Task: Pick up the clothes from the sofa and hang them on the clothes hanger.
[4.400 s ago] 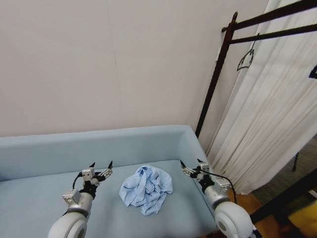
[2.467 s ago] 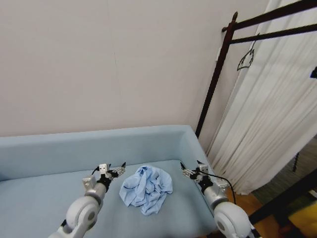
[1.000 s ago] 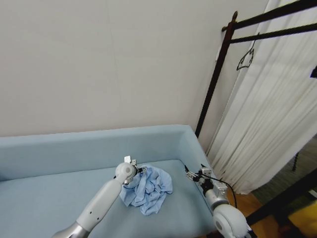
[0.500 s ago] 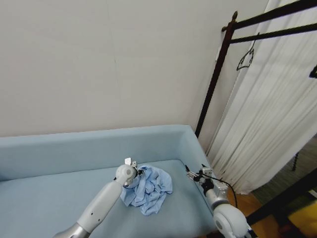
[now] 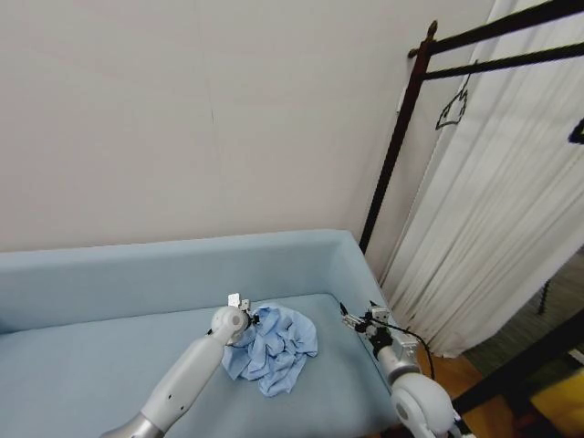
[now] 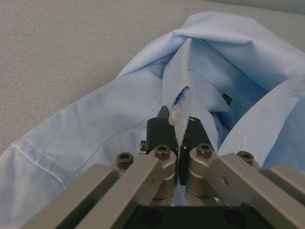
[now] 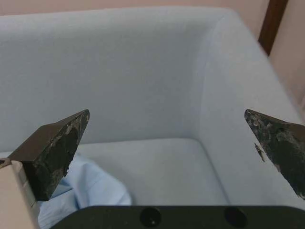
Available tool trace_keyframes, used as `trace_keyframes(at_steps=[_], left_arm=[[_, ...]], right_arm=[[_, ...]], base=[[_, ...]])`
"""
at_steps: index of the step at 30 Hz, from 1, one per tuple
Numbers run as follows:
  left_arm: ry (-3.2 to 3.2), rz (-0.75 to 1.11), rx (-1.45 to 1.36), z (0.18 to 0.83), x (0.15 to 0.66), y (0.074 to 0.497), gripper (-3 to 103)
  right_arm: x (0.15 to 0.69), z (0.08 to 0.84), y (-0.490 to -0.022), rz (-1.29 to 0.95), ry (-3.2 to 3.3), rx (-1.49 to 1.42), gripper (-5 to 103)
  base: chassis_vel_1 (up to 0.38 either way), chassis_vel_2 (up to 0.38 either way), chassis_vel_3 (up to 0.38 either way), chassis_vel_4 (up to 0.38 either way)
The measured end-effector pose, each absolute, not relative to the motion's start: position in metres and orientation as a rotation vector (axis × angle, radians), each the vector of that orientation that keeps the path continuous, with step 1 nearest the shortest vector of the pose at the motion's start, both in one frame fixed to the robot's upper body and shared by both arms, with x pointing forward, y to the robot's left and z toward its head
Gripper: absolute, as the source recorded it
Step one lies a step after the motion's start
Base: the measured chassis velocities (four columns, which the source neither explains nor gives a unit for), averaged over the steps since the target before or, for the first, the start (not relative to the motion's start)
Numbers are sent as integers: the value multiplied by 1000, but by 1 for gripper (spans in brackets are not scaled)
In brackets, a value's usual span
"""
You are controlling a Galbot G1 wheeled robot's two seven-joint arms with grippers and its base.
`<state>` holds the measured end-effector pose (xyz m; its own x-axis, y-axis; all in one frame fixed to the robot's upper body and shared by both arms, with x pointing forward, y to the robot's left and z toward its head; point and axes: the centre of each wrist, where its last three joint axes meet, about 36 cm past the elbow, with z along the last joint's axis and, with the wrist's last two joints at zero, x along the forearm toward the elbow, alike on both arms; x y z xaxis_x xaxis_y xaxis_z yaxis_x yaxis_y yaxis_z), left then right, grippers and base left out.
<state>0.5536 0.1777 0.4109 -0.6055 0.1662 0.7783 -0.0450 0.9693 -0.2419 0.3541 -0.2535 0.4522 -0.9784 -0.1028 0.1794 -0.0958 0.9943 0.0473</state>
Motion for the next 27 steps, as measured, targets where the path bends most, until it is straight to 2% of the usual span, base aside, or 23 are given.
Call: trace_keyframes(at_steps=[14, 22, 27], left_arm=[[-2245, 294, -87, 407, 548, 174, 0], [-2248, 293, -81, 403, 549, 177, 0], [-2251, 295, -82, 404, 550, 177, 0]], right_arm=[[404, 469, -203, -232, -2739, 295, 100], [423, 457, -154, -162, -2623, 346, 100], [431, 454, -139, -146, -2576, 352, 100]], base=[[0, 0, 0, 0], [0, 0, 0, 0], [0, 0, 0, 0]])
